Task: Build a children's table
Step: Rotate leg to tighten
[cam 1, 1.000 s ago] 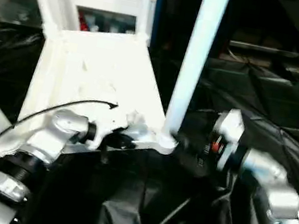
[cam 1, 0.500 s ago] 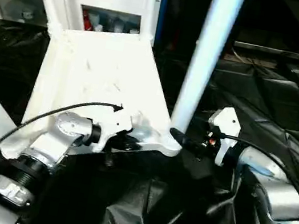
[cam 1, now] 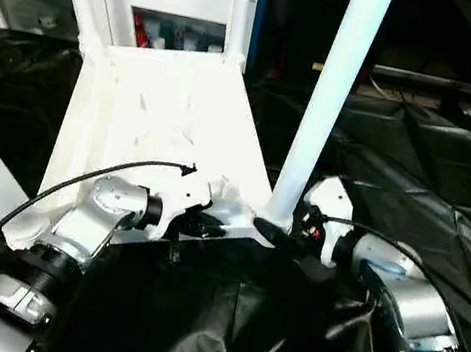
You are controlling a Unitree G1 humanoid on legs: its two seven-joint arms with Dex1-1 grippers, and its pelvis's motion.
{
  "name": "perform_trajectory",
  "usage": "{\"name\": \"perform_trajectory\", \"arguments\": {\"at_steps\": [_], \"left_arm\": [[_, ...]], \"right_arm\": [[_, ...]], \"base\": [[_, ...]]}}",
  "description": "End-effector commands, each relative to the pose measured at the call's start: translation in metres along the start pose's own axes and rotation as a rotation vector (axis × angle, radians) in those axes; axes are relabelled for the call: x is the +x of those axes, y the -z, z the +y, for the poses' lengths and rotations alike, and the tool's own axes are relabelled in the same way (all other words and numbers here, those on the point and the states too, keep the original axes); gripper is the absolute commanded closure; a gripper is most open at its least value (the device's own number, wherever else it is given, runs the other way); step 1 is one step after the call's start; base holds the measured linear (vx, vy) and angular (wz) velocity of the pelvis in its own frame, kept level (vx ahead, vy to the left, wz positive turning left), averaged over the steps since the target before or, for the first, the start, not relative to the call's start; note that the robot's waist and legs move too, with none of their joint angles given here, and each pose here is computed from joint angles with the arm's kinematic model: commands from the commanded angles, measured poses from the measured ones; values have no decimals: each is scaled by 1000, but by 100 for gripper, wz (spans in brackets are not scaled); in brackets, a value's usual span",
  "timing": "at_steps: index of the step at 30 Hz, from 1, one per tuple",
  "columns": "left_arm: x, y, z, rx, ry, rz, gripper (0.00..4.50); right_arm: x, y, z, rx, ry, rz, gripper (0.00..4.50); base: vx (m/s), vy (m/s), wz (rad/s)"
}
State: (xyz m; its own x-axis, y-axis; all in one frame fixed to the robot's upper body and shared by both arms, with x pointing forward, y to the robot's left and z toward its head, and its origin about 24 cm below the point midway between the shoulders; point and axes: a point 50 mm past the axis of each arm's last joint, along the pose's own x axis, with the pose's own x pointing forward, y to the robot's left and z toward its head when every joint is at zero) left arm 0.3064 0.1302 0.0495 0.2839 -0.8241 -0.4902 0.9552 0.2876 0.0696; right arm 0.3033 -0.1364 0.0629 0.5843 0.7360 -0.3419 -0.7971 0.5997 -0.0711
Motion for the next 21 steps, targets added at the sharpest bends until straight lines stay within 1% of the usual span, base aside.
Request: {"name": "perform_trajectory", "arguments": {"at_steps": [1, 2, 4, 6, 8, 11, 14, 15, 16, 21], "left_arm": [[8, 6, -8, -20, 43, 7, 450], [8, 6, -8, -20, 43, 7, 450], [9, 5, -8, -15, 43, 4, 450], [9, 5, -8, -15, 44, 4, 450], [9, 5, -8, -15, 44, 6, 450], [8, 6, -8, -15, 45, 8, 450], [8, 6, -8, -16, 45, 8, 450], [8, 6, -8, -17, 43, 6, 450], [8, 6, -8, -17, 43, 6, 450], [9, 6, -7, -30, 17, -4, 450]], "right_arm": [[3, -1, -4, -11, 19, -4, 57], [3, -1, -4, -11, 19, -4, 57], [5, 1, -7, -3, 18, -11, 84], [5, 2, -7, -7, 14, -9, 94], [6, 5, -7, -15, 3, -3, 123], [8, 7, -7, -17, 0, -1, 131], [10, 9, -8, -21, 0, 2, 161], [11, 11, -8, -25, -4, 5, 161], [11, 11, -8, -25, -4, 5, 176], [15, 16, -5, -19, -10, 3, 188]], "base": [[0, 0, 0], [0, 0, 0], [0, 0, 0], [0, 0, 0], [0, 0, 0], [0, 0, 0], [0, 0, 0], [0, 0, 0], [0, 0, 0], [0, 0, 0]]}}
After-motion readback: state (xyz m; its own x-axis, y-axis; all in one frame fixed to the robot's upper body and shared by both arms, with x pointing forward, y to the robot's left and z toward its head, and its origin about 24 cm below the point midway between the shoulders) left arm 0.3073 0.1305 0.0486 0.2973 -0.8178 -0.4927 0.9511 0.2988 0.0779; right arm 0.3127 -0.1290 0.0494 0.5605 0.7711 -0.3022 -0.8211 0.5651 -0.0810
